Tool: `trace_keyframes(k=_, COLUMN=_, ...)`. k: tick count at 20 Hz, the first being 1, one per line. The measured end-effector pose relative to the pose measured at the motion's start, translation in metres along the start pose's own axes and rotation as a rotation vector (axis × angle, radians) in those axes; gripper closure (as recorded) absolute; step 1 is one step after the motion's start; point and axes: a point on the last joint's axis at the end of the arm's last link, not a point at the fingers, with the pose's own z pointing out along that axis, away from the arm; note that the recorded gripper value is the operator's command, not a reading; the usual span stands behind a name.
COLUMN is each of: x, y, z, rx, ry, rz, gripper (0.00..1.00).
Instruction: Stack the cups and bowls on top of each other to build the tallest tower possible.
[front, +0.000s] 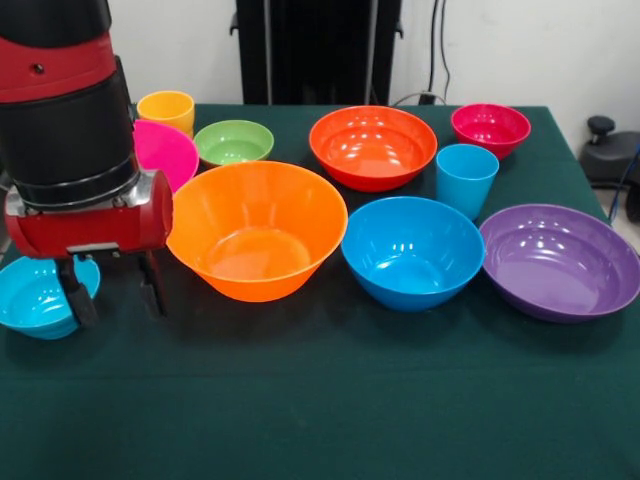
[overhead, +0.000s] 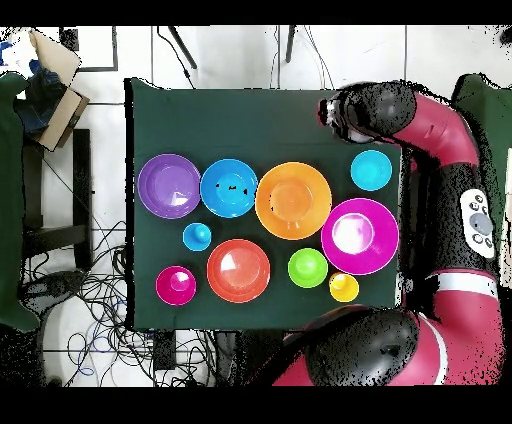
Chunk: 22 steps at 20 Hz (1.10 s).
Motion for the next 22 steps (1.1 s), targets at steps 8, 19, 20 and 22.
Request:
trace_keyframes(k=8, x=0.005, y=-0.018, z=-0.029, rx=0.004, ry=-0.013, rz=0.017, gripper=0.0)
trace_keyframes(k=19, x=0.056, y=-0.057, z=-0.057, rx=-0.006, ry=-0.006, rz=0.064, gripper=0.0)
trace_keyframes(k=20, x=0.059, y=-0.058, z=-0.057, rx=-0.004, ry=-0.007, rz=0.064, gripper=0.0)
trace_keyframes(k=22, x=0.066, y=-0.06, z=-0.055, rx=0.002, ry=-0.007, rz=0.061, gripper=0.0)
